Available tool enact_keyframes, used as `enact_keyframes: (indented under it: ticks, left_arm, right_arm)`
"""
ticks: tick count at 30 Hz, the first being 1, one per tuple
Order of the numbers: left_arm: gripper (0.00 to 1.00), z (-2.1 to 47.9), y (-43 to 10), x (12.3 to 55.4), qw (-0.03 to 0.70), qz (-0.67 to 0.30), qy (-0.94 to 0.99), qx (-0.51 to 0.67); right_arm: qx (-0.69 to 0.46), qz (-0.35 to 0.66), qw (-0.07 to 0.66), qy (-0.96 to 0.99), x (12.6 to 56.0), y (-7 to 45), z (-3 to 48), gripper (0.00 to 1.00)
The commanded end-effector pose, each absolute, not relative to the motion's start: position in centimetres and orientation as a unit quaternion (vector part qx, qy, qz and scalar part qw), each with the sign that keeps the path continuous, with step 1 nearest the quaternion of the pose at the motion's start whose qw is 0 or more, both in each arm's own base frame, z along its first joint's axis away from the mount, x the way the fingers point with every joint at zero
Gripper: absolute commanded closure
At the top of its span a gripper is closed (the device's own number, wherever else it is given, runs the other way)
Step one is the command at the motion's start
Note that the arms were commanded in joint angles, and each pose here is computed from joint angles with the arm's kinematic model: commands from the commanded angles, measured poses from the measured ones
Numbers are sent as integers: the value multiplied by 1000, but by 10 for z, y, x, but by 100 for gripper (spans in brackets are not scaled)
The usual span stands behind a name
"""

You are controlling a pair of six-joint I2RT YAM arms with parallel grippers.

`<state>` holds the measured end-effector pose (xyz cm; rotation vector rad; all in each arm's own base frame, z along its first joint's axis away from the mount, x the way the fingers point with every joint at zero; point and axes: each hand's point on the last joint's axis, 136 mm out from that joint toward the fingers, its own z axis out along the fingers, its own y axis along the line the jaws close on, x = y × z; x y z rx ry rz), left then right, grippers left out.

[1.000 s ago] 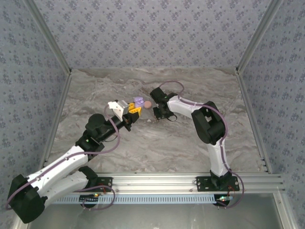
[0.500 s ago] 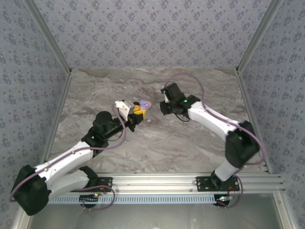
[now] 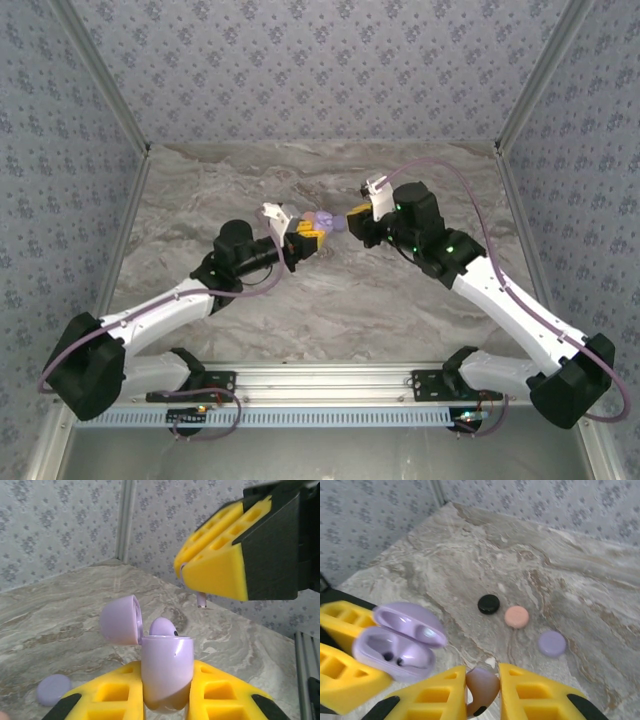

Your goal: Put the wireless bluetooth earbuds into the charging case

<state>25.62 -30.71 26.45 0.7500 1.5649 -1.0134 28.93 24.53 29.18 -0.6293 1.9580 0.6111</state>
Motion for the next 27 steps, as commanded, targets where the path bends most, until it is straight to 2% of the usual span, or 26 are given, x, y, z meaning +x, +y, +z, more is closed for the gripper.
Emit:
enact_keyframes:
  ticks: [1, 27]
  left_arm:
    - [100, 293, -319, 246, 545, -459, 615, 339]
    - [100, 294, -325, 243, 542, -465, 609, 346]
  right_arm:
    - [-299, 271, 494, 770, 278, 258, 307, 78]
    - [-321, 297, 506, 744, 276, 284, 320, 78]
